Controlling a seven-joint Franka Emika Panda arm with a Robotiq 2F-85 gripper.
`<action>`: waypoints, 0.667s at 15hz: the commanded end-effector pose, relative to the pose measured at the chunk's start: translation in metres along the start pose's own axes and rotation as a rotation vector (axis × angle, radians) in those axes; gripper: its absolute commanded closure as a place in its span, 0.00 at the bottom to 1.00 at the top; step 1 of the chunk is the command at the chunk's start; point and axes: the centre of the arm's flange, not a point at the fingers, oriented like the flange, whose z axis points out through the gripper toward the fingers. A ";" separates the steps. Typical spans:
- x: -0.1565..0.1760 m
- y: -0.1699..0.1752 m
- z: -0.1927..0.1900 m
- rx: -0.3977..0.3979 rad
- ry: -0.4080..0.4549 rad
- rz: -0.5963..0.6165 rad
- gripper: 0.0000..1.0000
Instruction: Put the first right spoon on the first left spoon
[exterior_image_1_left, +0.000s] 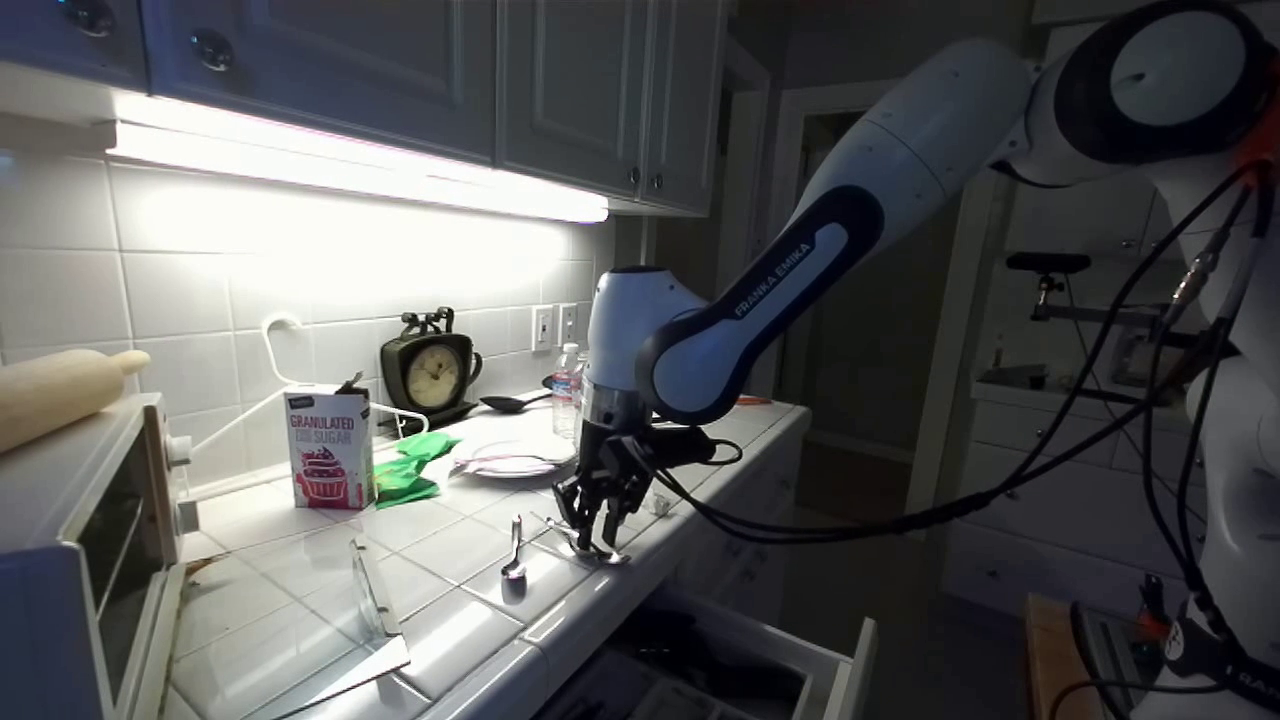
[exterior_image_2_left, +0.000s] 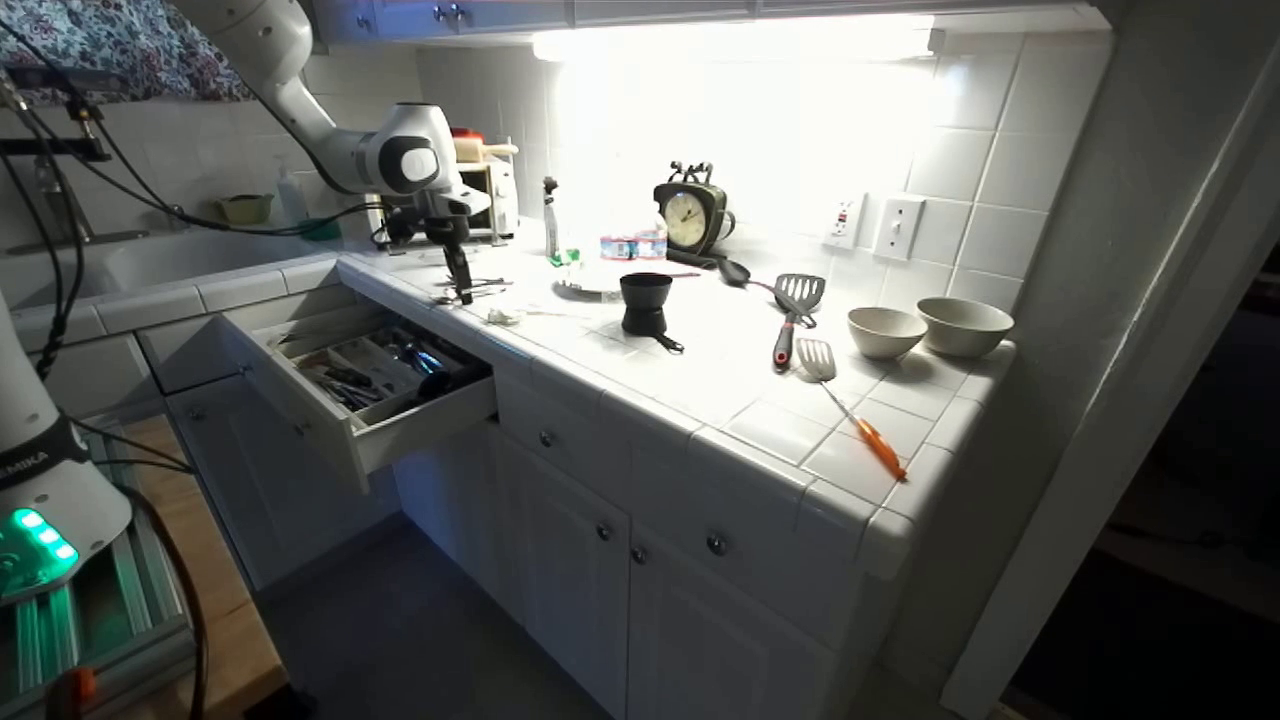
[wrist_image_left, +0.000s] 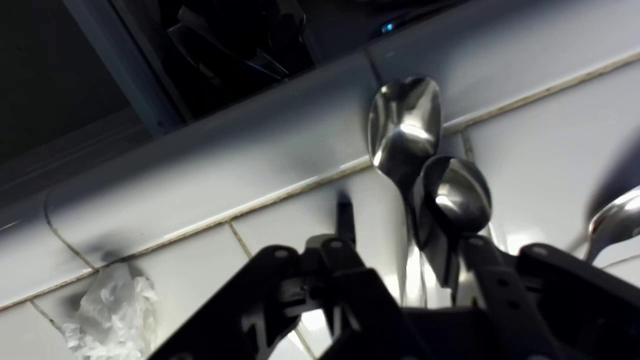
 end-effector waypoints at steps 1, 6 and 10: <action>-0.002 -0.001 0.006 0.011 -0.006 -0.002 0.94; 0.000 -0.002 0.005 0.003 -0.010 0.013 0.98; 0.002 0.000 -0.003 0.009 -0.008 0.025 0.98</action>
